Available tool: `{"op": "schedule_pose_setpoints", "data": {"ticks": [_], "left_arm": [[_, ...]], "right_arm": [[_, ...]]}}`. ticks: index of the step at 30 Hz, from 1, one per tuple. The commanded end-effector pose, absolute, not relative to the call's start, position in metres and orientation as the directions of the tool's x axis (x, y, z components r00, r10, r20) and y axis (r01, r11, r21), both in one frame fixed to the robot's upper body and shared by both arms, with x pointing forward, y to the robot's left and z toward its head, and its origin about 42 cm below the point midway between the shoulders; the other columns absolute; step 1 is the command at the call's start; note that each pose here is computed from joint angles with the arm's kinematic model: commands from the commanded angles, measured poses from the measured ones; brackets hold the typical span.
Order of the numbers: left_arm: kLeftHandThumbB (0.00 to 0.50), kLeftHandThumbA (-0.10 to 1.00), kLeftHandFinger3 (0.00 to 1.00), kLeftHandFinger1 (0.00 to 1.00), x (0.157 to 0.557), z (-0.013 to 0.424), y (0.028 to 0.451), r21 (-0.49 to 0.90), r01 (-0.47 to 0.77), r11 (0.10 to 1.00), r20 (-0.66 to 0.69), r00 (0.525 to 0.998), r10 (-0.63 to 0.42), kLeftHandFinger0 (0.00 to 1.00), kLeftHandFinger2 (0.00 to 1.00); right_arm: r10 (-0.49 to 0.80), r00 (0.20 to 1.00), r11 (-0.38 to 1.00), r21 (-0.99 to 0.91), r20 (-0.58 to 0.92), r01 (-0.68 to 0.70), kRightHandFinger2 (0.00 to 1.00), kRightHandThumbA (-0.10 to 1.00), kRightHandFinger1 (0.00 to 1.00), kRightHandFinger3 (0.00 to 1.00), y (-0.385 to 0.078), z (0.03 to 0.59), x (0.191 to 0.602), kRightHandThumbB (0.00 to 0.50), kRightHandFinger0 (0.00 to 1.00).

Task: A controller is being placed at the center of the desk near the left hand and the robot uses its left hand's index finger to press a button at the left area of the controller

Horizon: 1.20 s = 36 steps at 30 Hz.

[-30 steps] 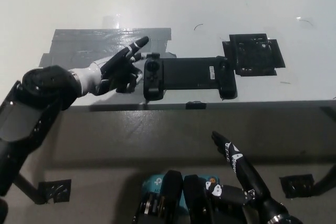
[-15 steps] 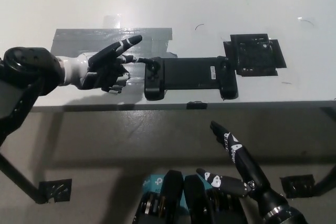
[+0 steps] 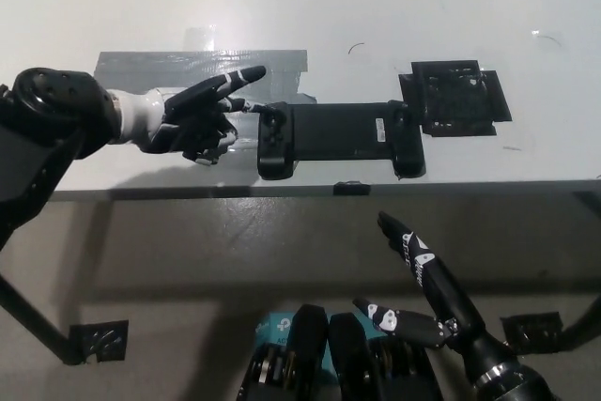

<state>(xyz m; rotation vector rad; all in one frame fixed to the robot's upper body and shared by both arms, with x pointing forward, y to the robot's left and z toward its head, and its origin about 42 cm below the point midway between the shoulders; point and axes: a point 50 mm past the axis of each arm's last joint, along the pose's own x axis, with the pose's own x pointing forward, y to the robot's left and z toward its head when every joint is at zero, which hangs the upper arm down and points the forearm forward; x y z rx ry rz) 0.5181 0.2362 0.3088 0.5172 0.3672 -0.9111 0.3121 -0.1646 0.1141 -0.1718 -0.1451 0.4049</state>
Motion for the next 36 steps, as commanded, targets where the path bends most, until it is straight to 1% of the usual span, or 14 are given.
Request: {"op": "schedule_pose_setpoints", "data": {"ticks": [1, 4, 6, 7, 8, 9, 10, 12, 13, 18, 26, 31, 35, 36], "left_arm": [[0.436, 1.00, 1.00, 0.00, 0.526, 0.344, 0.226, 0.348, 0.807, 0.476, -0.501, 0.590, -0.634, 0.00, 0.03], [0.439, 1.00, 1.00, 0.00, 0.530, 0.340, 0.223, 0.358, 0.803, 0.476, -0.523, 0.595, -0.611, 0.00, 0.02], [0.448, 1.00, 1.00, 0.00, 0.531, 0.339, 0.222, 0.381, 0.798, 0.466, -0.541, 0.601, -0.588, 0.00, 0.07], [0.465, 1.00, 1.00, 0.00, 0.532, 0.339, 0.221, 0.396, 0.796, 0.459, -0.547, 0.605, -0.578, 0.00, 0.10], [0.470, 1.00, 1.00, 0.00, 0.532, 0.339, 0.221, 0.402, 0.795, 0.455, -0.550, 0.607, -0.573, 0.00, 0.14], [0.455, 1.00, 1.00, 0.00, 0.532, 0.339, 0.221, 0.402, 0.794, 0.455, -0.550, 0.607, -0.573, 0.00, 0.20], [0.449, 1.00, 1.00, 0.00, 0.532, 0.339, 0.220, 0.402, 0.795, 0.455, -0.551, 0.607, -0.573, 0.00, 0.28], [0.444, 1.00, 1.00, 0.00, 0.532, 0.339, 0.219, 0.407, 0.794, 0.451, -0.553, 0.607, -0.571, 0.00, 0.36], [0.437, 1.00, 1.00, 0.00, 0.533, 0.340, 0.218, 0.413, 0.793, 0.448, -0.554, 0.609, -0.567, 0.00, 0.37], [0.443, 1.00, 1.00, 0.00, 0.534, 0.339, 0.215, 0.420, 0.794, 0.440, -0.563, 0.608, -0.560, 0.00, 0.38], [0.479, 1.00, 1.00, 0.00, 0.536, 0.342, 0.216, 0.431, 0.797, 0.422, -0.583, 0.603, -0.544, 0.00, 0.38], [0.455, 1.00, 1.00, 0.00, 0.537, 0.347, 0.219, 0.433, 0.785, 0.442, -0.564, 0.619, -0.547, 0.00, 0.39], [0.446, 1.00, 1.00, 0.00, 0.538, 0.350, 0.219, 0.440, 0.784, 0.439, -0.562, 0.621, -0.546, 0.00, 0.39], [0.451, 1.00, 1.00, 0.00, 0.538, 0.351, 0.219, 0.447, 0.781, 0.437, -0.562, 0.625, -0.542, 0.00, 0.39]], "right_arm": [[0.426, 0.886, 0.895, -0.226, 0.181, -0.385, 1.00, 0.78, 1.00, 1.00, -0.161, 0.130, 0.317, 0.246, 1.00], [0.432, 0.883, 0.892, -0.229, 0.183, -0.389, 1.00, 0.78, 1.00, 1.00, -0.162, 0.131, 0.317, 0.241, 1.00], [0.430, 0.885, 0.893, -0.230, 0.180, -0.387, 1.00, 0.78, 1.00, 1.00, -0.162, 0.133, 0.318, 0.244, 1.00], [0.429, 0.885, 0.893, -0.230, 0.180, -0.387, 1.00, 0.78, 1.00, 1.00, -0.163, 0.133, 0.318, 0.244, 1.00], [0.429, 0.885, 0.893, -0.230, 0.181, -0.386, 1.00, 0.78, 1.00, 1.00, -0.163, 0.133, 0.318, 0.243, 1.00], [0.430, 0.884, 0.892, -0.234, 0.182, -0.386, 1.00, 0.78, 1.00, 1.00, -0.163, 0.133, 0.318, 0.241, 1.00], [0.429, 0.884, 0.893, -0.235, 0.183, -0.385, 1.00, 0.79, 1.00, 1.00, -0.163, 0.133, 0.318, 0.242, 1.00], [0.427, 0.885, 0.894, -0.231, 0.186, -0.383, 1.00, 0.79, 1.00, 1.00, -0.164, 0.134, 0.318, 0.243, 1.00], [0.426, 0.885, 0.895, -0.229, 0.189, -0.382, 1.00, 0.78, 1.00, 1.00, -0.164, 0.134, 0.319, 0.244, 1.00], [0.426, 0.885, 0.895, -0.228, 0.187, -0.383, 1.00, 0.79, 1.00, 1.00, -0.164, 0.135, 0.320, 0.250, 1.00], [0.423, 0.886, 0.897, -0.231, 0.191, -0.378, 1.00, 0.80, 1.00, 1.00, -0.165, 0.136, 0.322, 0.263, 1.00], [0.422, 0.885, 0.897, -0.234, 0.198, -0.375, 1.00, 0.81, 1.00, 1.00, -0.165, 0.137, 0.323, 0.265, 1.00], [0.422, 0.884, 0.897, -0.237, 0.201, -0.374, 1.00, 0.80, 1.00, 1.00, -0.165, 0.138, 0.324, 0.260, 1.00], [0.422, 0.884, 0.896, -0.239, 0.202, -0.373, 1.00, 0.80, 1.00, 1.00, -0.165, 0.139, 0.324, 0.262, 1.00]]}}
